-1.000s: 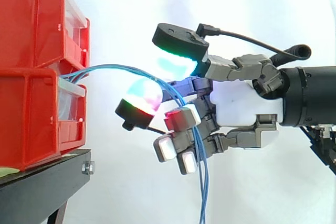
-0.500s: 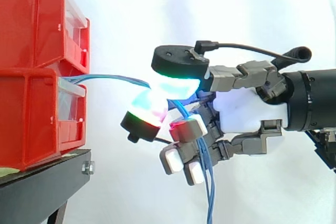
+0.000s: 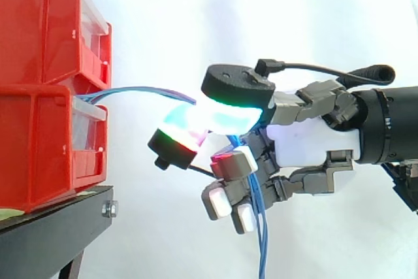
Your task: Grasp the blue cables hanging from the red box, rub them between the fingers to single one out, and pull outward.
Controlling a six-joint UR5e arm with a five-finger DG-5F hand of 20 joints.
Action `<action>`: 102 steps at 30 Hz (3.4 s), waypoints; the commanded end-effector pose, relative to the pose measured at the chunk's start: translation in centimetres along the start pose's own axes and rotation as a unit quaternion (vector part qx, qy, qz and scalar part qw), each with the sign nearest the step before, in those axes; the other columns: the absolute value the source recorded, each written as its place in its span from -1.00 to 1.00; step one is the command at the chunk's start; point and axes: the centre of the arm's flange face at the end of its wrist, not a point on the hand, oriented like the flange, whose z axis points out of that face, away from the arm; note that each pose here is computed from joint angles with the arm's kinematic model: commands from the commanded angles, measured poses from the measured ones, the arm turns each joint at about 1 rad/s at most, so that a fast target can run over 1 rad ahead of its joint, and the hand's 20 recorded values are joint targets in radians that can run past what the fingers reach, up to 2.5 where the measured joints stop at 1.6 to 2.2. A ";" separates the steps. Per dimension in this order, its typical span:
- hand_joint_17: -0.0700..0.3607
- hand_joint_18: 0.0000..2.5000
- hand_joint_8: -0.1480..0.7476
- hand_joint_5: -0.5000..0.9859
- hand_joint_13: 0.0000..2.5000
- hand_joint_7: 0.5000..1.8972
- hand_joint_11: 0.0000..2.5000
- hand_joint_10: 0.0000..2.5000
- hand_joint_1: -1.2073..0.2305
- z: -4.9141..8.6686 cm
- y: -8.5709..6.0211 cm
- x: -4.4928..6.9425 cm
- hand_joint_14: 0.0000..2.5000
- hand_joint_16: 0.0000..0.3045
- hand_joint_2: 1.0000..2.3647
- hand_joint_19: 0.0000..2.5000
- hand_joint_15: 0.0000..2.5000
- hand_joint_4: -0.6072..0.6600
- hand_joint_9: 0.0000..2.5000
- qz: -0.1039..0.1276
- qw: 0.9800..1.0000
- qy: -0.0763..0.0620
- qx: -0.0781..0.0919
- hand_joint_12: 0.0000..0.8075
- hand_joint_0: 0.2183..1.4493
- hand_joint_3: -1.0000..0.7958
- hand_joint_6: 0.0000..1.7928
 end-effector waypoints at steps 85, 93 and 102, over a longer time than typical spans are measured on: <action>-0.09 -0.31 0.05 -0.51 -0.18 -0.29 -0.22 -0.98 -0.06 -0.7 1.5 -0.9 -0.98 -0.63 -1.00 -0.32 -0.42 0.07 0.02 0.023 0.999 0.002 0.031 0.01 -0.47 -0.41 -0.06; 0.04 -0.22 0.16 -0.52 -0.15 -0.33 -0.22 -0.98 -0.33 -0.7 1.7 -0.9 -0.98 -0.55 -0.99 -0.38 -0.45 0.09 0.03 0.023 0.999 0.002 0.029 0.13 -0.39 0.05 0.01; -0.12 -0.34 -0.01 -0.56 -0.23 -0.21 -0.19 -0.98 -0.50 -0.6 2.0 -1.1 -0.98 -0.65 -0.98 -0.36 -0.44 -0.16 -0.08 0.023 0.999 0.001 0.027 -0.05 -0.19 -0.18 0.02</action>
